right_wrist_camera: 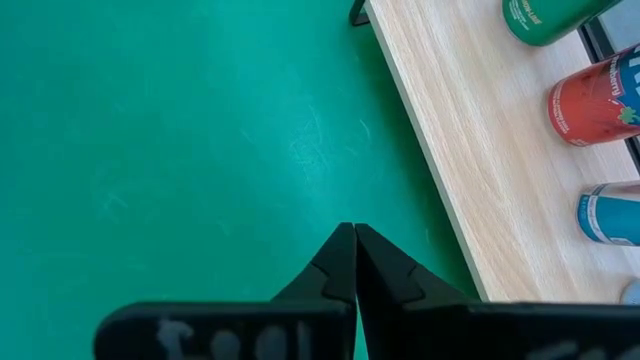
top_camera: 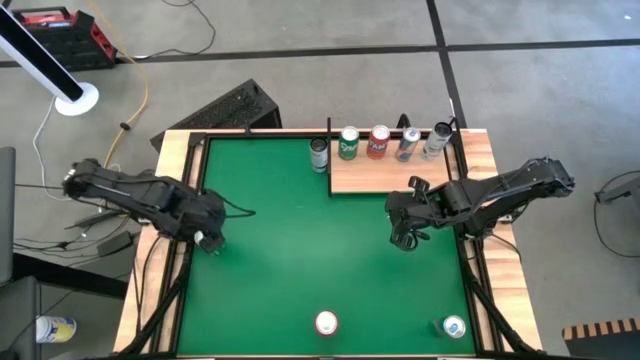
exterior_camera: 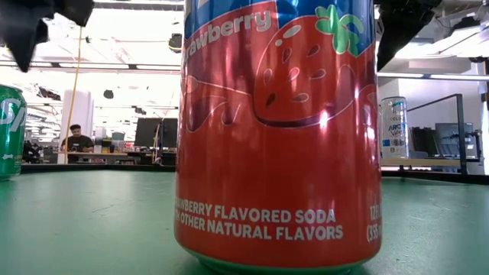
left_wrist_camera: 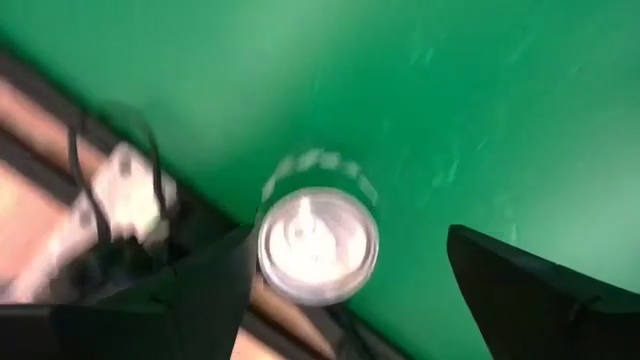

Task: Place canned beverage on shelf
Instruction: Put the green soda can on the shelf aligned with the other green soda can

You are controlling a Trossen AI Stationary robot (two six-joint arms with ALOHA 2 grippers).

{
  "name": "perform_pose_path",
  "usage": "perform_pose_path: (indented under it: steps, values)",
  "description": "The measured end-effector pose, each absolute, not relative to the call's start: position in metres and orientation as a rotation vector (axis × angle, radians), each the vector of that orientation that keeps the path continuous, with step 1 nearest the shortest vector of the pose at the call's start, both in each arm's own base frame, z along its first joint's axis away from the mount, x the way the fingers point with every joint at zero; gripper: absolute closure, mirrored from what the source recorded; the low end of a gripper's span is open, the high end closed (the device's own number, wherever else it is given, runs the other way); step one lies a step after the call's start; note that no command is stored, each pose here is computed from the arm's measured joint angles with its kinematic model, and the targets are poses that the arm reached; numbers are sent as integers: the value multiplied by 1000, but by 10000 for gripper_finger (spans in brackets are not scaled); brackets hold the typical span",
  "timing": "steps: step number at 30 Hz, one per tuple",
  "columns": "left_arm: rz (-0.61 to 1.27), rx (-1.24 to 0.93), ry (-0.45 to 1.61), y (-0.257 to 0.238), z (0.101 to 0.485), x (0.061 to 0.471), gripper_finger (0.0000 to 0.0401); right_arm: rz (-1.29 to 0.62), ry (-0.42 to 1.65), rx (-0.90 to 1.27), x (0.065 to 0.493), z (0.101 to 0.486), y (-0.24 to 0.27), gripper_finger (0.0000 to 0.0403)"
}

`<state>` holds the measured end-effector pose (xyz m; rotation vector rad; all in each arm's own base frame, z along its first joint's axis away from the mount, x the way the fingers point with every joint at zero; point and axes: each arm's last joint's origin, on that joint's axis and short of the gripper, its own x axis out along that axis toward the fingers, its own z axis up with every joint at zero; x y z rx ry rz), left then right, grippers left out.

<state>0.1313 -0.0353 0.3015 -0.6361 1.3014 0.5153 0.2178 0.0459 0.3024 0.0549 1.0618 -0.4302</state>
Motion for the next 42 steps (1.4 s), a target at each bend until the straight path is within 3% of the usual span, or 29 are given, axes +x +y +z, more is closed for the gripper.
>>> perform_pose_path:
  steps: [13, 23, 35, 42]
  values:
    - [599, -522, 1501, -43, 278, 158, 75, -425, 1059, 54, 218, 303, 46, 379]
    - [652, -511, 1537, -44, 265, 159, 75, -423, 1061, 52, 218, 302, 46, 378]
    - [569, -574, 1627, -46, 236, 156, 76, -413, 1066, 35, 218, 302, 46, 377]
    - [497, -542, 1635, -47, 236, 157, 118, -413, 1072, 32, 218, 302, 46, 375]
